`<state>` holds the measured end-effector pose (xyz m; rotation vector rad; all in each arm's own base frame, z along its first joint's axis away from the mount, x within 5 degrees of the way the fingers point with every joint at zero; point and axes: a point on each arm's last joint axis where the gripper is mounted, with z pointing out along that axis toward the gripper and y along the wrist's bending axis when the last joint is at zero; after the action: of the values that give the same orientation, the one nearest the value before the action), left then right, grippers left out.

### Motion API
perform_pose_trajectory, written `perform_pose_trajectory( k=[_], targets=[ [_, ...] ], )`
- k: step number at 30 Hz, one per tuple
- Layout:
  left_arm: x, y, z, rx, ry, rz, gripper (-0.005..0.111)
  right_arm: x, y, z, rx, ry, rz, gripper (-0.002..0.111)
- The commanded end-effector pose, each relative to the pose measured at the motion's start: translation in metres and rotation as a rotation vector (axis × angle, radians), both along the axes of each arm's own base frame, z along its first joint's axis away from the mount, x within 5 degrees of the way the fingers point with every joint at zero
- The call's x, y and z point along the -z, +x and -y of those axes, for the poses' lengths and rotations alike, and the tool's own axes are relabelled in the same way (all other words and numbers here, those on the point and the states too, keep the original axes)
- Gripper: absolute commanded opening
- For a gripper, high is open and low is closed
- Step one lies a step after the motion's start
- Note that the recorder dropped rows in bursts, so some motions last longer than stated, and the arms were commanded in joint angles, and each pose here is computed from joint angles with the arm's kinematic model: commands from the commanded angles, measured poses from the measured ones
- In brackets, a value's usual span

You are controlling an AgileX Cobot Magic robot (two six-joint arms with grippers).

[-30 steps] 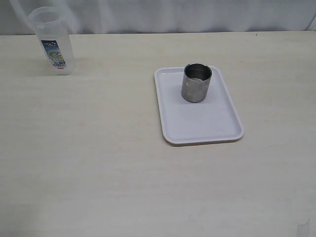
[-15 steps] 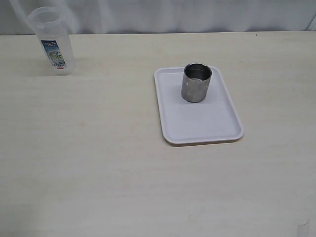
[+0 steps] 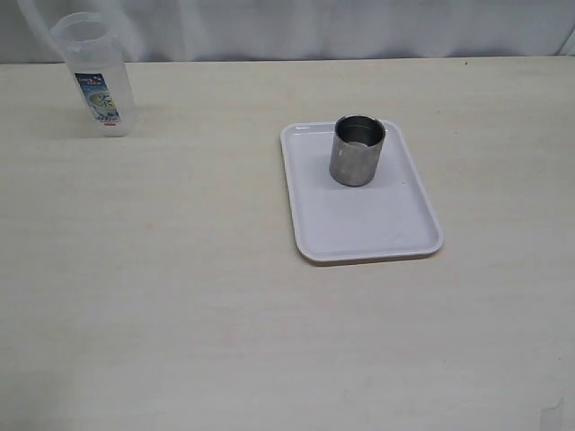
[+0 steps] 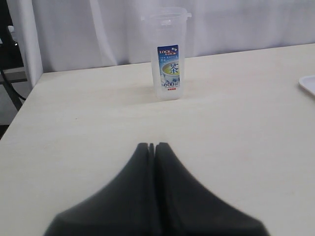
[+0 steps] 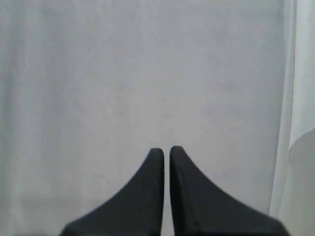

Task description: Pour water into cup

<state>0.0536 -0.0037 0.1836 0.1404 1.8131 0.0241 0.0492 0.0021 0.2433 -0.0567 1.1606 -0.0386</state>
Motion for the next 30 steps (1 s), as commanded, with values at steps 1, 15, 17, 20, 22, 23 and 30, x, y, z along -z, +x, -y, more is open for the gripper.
perform_pose_trajectory(
  k=[1, 15, 17, 20, 22, 23, 30],
  targets=[
    [0.0, 0.0, 0.0, -0.004, -0.004, 0.011, 0.0, 0.016, 0.005, 0.001, 0.016, -0.026, -0.163, 0.004],
    [0.0, 0.0, 0.0, -0.004, -0.004, 0.011, 0.0, 0.059, 0.005, 0.003, 0.03, -0.017, -0.646, 0.004],
    [0.0, 0.0, 0.0, -0.004, -0.004, 0.011, 0.0, 0.059, 0.005, 0.003, 0.029, -0.002, -0.646, 0.004],
    [0.0, 0.0, 0.0, -0.004, -0.004, 0.011, 0.0, 0.059, 0.005, 0.003, 0.028, 0.011, -0.647, 0.004],
    [0.0, 0.0, 0.0, -0.004, -0.004, 0.011, 0.0, 0.06, 0.005, 0.003, 0.028, 0.011, -0.648, 0.004],
    [0.0, 0.0, 0.0, -0.004, -0.004, 0.011, 0.0, 0.06, 0.005, 0.003, 0.029, 0.009, -0.648, 0.004],
    [0.0, 0.0, 0.0, -0.004, -0.004, 0.011, 0.0, 0.061, 0.004, 0.003, 0.028, 0.022, -0.666, 0.004]
  ],
)
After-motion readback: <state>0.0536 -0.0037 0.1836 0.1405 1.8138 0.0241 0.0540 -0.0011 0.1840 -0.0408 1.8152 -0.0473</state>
